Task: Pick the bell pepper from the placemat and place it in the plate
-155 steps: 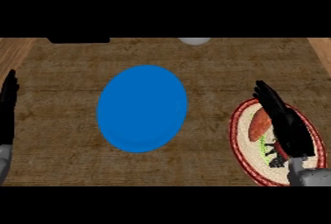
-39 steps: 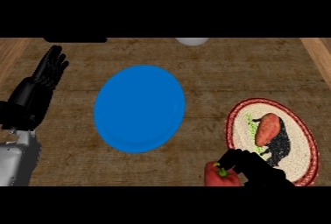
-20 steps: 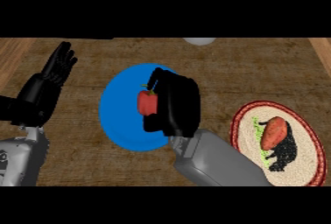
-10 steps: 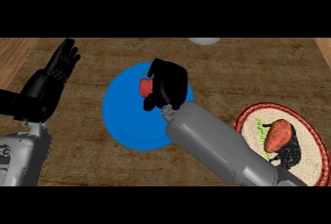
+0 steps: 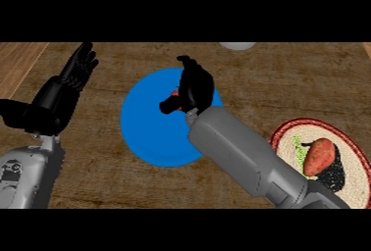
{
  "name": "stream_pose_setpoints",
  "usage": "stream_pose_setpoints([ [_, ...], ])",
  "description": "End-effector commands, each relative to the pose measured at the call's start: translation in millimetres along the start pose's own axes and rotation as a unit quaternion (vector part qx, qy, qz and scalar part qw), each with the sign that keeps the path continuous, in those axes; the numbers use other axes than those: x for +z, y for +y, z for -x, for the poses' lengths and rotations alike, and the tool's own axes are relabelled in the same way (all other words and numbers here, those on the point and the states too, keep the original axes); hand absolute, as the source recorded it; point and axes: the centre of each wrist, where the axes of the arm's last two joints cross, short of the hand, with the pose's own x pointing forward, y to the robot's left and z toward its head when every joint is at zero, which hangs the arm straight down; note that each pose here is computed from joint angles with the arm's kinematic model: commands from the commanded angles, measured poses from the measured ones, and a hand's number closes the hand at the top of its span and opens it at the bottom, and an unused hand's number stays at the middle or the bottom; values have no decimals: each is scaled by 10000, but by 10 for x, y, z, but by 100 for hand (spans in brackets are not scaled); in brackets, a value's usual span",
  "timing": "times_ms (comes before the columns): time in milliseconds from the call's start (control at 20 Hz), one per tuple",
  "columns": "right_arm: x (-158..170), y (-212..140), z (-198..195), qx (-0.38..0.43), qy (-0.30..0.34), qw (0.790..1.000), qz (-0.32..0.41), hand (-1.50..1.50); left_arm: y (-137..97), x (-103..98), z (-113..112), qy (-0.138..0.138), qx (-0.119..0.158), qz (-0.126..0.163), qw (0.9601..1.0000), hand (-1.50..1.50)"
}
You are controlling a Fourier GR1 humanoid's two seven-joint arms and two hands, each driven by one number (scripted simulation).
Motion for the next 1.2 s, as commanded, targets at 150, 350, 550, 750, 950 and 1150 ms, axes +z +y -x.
stream_pose_setpoints([
  [150, -79, -21, 2, -1203, -251, 9890, 825, -150, -111, -25, -53, 23, 6, 47, 10000, 0],
  [350, 53, -36, -62, -1960, -317, 9763, 866, -150, -49, 75, 77, 69, 9, -90, 9999, 0],
  [550, 7, -64, -2, -2465, -178, 9611, 1232, -150, 116, 189, 136, 98, -20, -116, 9999, 0],
  [750, 95, -87, 92, -2803, -126, 9526, 1177, -150, 343, 195, 114, 225, -50, -369, 9991, 0],
  [950, 203, -117, 467, -2979, -165, 9469, 1198, -150, 226, 295, 190, 283, -19, -441, 9986, 0],
  [1150, 224, -441, 851, -2953, -412, 9456, 1306, -150, 241, 176, 154, 298, -55, -535, 9981, 0],
])
